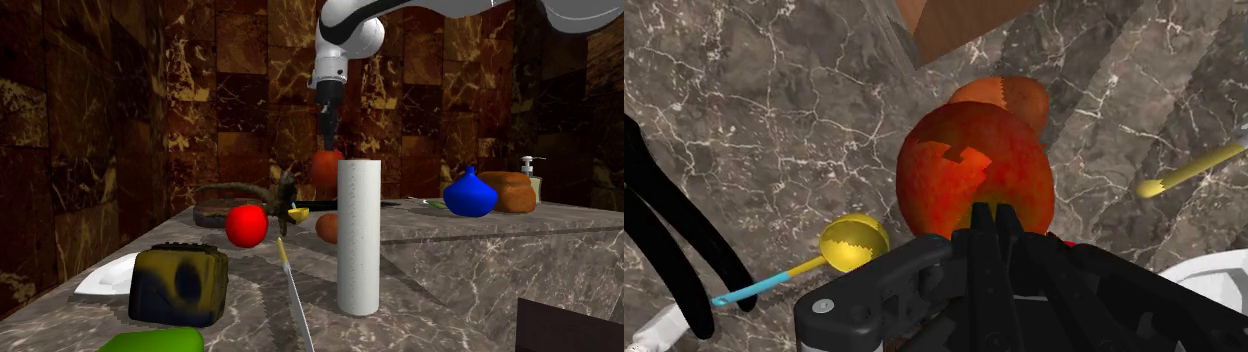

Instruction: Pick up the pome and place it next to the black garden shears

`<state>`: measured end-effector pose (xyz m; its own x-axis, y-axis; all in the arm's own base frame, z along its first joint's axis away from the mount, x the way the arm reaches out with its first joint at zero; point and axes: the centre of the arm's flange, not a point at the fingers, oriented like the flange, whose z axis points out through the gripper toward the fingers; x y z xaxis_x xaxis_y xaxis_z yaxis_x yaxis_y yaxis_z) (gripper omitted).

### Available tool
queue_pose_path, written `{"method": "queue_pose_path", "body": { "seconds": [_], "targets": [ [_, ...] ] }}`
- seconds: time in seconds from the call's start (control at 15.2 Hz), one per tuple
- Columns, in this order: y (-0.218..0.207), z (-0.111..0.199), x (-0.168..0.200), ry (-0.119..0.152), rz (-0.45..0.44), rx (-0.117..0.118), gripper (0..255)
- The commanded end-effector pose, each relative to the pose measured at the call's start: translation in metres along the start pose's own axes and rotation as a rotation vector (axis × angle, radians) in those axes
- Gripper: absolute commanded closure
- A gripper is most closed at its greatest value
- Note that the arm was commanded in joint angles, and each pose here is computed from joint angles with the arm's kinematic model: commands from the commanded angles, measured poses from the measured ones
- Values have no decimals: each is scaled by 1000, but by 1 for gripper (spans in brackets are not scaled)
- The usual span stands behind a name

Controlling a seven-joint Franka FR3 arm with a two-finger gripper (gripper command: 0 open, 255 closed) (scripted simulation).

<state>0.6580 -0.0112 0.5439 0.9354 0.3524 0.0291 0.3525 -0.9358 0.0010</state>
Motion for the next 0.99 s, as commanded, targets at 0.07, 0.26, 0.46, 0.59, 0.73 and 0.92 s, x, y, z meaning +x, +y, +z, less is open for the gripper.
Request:
{"method": "queue_pose_path", "body": {
  "seconds": [0.07,0.26,0.46,0.59,0.73,0.92],
  "targets": [
    [39,4,-6,0,-1,0,255],
    [79,7,-11,0,-1,0,255],
    [118,11,-16,0,-1,0,255],
    [144,14,-19,0,-1,0,255],
    [170,16,-22,0,-1,0,255],
    [216,20,-28,0,-1,0,255]
  ]
}}
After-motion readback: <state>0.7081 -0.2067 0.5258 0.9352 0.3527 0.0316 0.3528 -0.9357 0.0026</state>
